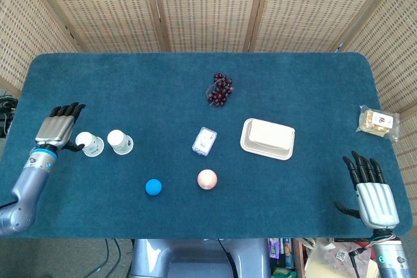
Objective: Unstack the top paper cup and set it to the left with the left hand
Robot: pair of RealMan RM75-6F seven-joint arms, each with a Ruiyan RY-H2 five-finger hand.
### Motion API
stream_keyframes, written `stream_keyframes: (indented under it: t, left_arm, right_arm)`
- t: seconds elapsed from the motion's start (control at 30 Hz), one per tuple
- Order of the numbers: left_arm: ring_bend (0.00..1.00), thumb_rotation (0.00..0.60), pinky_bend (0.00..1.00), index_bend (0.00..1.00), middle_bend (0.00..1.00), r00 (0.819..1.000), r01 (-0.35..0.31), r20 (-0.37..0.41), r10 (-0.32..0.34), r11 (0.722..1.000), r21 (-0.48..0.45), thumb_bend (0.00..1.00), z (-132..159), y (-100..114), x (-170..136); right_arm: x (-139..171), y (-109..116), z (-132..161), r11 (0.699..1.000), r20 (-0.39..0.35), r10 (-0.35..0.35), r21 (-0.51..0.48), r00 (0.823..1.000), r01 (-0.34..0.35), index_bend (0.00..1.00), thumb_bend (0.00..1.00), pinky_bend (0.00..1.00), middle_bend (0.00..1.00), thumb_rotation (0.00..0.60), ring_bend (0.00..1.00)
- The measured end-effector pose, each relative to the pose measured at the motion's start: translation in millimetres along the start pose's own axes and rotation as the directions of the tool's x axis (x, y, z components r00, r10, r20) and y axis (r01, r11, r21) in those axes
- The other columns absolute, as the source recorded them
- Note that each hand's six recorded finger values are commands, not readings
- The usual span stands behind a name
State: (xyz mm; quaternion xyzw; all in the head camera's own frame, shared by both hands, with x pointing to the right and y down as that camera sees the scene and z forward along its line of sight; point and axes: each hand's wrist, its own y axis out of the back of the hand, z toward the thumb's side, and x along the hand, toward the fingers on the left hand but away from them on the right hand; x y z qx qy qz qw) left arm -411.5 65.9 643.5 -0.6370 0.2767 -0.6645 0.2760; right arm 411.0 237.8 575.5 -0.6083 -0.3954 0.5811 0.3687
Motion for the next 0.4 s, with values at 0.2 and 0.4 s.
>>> stream_keyframes:
  t: [0.2,0.4]
  left_arm:
    - [0.0,0.6,0.0,0.0,0.0,0.979,-0.183,0.089,0.183,0.983,-0.013,0.26,2,4,-37]
    - [0.0,0.6,0.0,0.0,0.0,0.905,-0.375,0.194,0.378,0.925,-0.054,0.26,10,-23,-91]
  right_arm:
    - [0,-2,2,1.0,-0.003,0.005,0.011,1.0,-0.005,0.0,0.09,0.0,0.0,0.6,0.0]
    - [-2,-4,4,1.0,-0.016,0.004,0.018,1.0,-0.004,0.0,0.09,0.0,0.0,0.6,0.0]
